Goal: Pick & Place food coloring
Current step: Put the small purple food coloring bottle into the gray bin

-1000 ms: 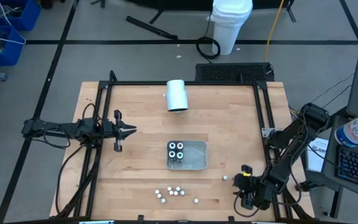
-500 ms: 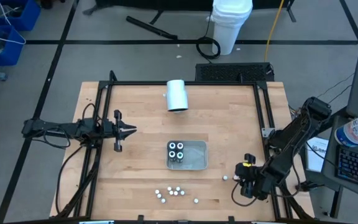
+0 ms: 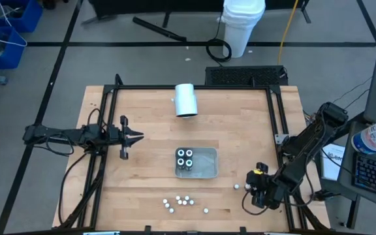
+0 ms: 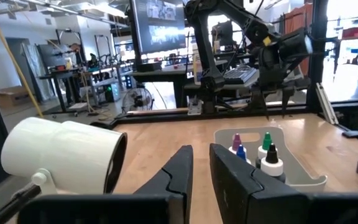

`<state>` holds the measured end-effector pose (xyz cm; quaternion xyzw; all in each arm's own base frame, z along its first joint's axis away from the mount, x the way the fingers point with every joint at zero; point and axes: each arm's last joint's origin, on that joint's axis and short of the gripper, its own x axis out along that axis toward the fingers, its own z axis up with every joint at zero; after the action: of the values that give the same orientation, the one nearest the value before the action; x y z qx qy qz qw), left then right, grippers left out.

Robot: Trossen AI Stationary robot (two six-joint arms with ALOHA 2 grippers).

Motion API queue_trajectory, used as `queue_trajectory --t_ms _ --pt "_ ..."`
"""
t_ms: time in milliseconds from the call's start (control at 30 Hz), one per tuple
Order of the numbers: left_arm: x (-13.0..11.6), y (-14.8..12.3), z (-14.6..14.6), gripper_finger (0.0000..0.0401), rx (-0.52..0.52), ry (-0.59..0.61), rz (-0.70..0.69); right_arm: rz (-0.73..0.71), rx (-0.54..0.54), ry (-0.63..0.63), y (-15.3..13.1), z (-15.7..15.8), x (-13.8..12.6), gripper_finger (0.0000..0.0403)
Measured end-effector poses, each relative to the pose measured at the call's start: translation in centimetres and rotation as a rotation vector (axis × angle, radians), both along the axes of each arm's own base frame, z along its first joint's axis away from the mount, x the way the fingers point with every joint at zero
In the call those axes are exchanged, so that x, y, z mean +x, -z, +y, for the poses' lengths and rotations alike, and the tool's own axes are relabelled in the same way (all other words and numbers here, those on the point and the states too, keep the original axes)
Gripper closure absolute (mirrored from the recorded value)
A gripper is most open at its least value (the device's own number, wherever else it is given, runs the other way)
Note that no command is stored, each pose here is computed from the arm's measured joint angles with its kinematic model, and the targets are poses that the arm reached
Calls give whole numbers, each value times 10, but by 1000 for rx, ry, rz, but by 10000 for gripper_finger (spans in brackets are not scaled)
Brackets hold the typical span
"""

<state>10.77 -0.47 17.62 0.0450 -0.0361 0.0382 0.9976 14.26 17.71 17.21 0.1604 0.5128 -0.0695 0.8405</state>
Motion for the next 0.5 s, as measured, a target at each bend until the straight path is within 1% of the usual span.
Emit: queue_trajectory --t_ms 233,500 --pt "0 0 0 338 -1 0 0 5 25 -1 17 -5 -5 234" --pt "0 0 0 338 -1 0 -2 5 26 -1 22 -7 -6 234"
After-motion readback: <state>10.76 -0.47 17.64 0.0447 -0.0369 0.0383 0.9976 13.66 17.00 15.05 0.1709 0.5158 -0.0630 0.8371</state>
